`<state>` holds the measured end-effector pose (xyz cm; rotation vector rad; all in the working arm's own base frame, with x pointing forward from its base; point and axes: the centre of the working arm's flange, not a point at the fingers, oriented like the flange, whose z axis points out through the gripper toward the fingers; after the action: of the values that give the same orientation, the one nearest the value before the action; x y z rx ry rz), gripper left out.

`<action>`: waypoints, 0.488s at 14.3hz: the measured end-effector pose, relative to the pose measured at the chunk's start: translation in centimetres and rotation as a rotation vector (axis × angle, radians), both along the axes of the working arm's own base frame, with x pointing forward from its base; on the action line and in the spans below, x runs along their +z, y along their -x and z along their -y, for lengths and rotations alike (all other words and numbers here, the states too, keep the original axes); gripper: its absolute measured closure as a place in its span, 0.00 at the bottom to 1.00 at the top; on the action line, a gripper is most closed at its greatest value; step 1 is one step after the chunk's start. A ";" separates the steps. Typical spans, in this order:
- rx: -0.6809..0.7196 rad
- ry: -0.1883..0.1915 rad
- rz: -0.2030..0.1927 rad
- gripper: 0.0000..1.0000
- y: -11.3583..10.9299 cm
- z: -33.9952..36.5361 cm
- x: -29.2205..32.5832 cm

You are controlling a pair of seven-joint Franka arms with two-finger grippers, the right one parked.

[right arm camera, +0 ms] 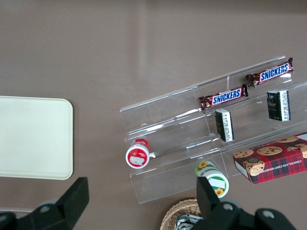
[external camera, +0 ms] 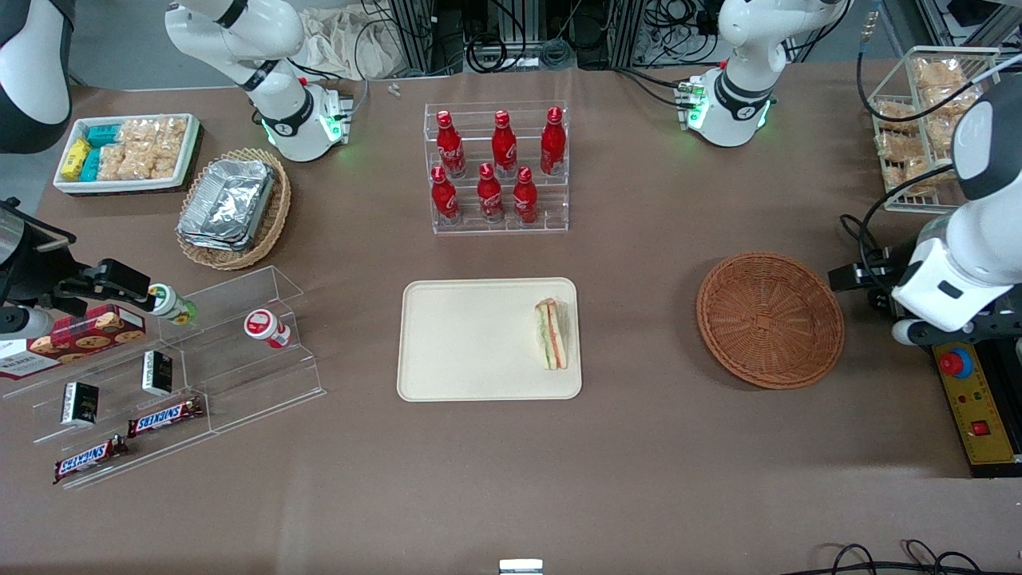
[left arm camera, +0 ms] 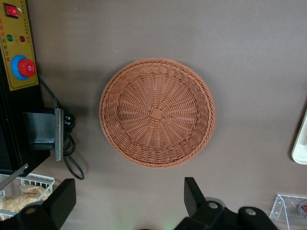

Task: Place sandwich from basket to tray

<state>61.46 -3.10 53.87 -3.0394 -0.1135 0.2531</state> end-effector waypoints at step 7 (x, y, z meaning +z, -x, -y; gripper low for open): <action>0.026 0.005 0.040 0.00 -0.6 -1.7 0.2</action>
<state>62.03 -1.41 54.02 -3.0500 -0.1556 0.1950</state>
